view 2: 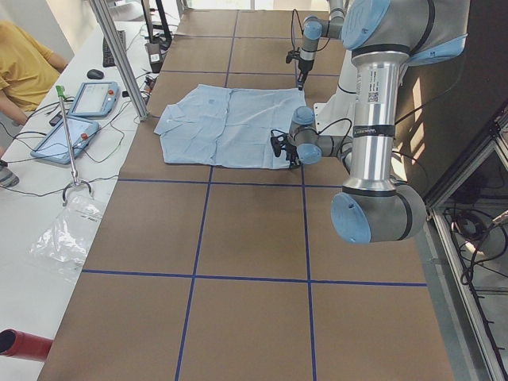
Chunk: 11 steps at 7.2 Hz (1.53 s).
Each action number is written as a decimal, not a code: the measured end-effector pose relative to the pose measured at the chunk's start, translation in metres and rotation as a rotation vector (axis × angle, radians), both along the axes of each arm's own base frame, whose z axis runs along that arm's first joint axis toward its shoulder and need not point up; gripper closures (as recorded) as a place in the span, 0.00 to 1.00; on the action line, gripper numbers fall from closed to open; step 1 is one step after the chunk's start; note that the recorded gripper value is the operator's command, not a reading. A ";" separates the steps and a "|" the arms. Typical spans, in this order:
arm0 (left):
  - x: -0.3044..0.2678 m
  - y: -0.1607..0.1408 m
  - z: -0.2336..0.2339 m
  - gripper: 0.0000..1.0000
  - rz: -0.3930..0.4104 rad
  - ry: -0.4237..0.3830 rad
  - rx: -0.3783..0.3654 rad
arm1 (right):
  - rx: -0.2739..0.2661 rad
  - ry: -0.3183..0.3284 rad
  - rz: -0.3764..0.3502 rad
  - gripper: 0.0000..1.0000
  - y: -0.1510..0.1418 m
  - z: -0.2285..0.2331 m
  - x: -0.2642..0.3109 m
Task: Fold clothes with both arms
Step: 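Grasp the hem corners nearest the robot with both grippers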
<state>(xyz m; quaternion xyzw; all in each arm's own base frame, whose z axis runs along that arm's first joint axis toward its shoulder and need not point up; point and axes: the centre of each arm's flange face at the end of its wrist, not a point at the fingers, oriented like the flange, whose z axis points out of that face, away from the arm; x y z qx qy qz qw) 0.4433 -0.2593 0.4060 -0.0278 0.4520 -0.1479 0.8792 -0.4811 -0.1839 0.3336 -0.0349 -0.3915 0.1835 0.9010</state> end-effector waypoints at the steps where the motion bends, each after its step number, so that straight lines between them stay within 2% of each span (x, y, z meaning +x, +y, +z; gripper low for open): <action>1: 0.000 0.001 0.000 0.79 0.002 0.000 -0.001 | 0.000 -0.001 0.001 1.00 0.000 0.000 0.000; 2: 0.001 0.004 0.000 1.00 0.007 0.000 -0.001 | 0.000 0.000 0.002 1.00 0.000 0.000 0.000; 6: -0.006 0.010 -0.009 1.00 0.014 0.017 -0.004 | 0.011 0.004 -0.002 1.00 -0.002 0.003 0.003; 8: -0.016 0.014 -0.034 1.00 -0.019 0.072 -0.045 | 0.020 -0.006 -0.004 1.00 -0.004 -0.001 0.013; 11: -0.039 0.035 -0.094 1.00 -0.027 0.173 -0.105 | 0.020 -0.012 -0.004 1.00 0.001 -0.002 0.048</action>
